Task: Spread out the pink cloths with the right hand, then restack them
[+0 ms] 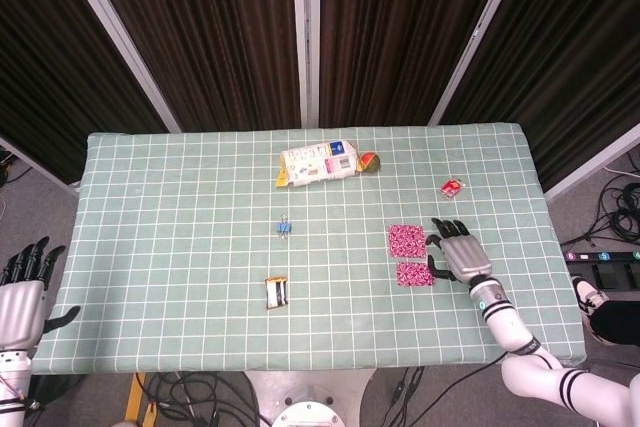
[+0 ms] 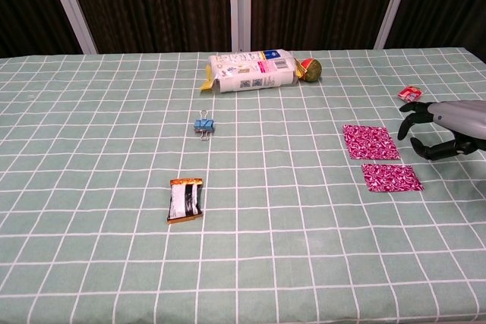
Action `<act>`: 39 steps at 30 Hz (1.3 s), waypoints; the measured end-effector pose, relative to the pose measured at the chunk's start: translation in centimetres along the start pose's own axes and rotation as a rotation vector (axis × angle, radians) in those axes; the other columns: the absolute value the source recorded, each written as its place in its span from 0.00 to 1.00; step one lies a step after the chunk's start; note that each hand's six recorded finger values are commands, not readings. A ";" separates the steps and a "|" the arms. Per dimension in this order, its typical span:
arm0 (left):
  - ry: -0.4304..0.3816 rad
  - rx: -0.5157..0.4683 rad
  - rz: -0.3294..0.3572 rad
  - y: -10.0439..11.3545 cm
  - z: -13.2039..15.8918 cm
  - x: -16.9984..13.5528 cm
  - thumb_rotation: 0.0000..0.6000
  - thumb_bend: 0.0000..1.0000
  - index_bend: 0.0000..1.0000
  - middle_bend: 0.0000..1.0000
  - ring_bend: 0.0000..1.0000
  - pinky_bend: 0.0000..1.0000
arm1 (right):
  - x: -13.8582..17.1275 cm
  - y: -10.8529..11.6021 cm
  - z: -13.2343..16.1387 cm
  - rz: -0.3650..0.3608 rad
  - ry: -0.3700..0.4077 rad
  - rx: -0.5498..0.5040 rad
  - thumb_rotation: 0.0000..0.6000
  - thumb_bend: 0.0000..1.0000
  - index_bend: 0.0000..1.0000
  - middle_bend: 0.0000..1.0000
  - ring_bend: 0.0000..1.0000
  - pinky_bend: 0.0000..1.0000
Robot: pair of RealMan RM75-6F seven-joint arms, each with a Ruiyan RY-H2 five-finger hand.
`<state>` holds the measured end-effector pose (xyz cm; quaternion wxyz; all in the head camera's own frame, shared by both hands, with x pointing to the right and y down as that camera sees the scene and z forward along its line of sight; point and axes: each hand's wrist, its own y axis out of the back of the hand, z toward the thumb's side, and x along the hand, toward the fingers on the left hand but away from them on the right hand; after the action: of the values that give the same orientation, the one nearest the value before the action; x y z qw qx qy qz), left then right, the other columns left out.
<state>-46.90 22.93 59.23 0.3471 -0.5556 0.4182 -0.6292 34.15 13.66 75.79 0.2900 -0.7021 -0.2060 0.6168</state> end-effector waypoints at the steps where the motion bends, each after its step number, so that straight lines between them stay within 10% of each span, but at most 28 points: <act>1: 0.001 0.000 -0.001 0.0 0.0 0.0 1.00 0.02 0.19 0.14 0.07 0.12 | -0.2 -0.1 -0.2 0.006 -0.008 -0.003 0.43 0.55 0.29 0.00 0.00 0.00; 39: 0.014 -0.005 -0.004 -0.4 -0.6 -0.2 1.00 0.02 0.19 0.14 0.07 0.12 | -2.1 -0.4 8.4 0.003 0.160 0.025 0.42 0.54 0.27 0.00 0.00 0.00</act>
<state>-47.47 23.31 59.47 0.3414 -0.5531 0.4210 -0.6327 25.60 13.87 77.05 0.3134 -0.7458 -0.1732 0.5618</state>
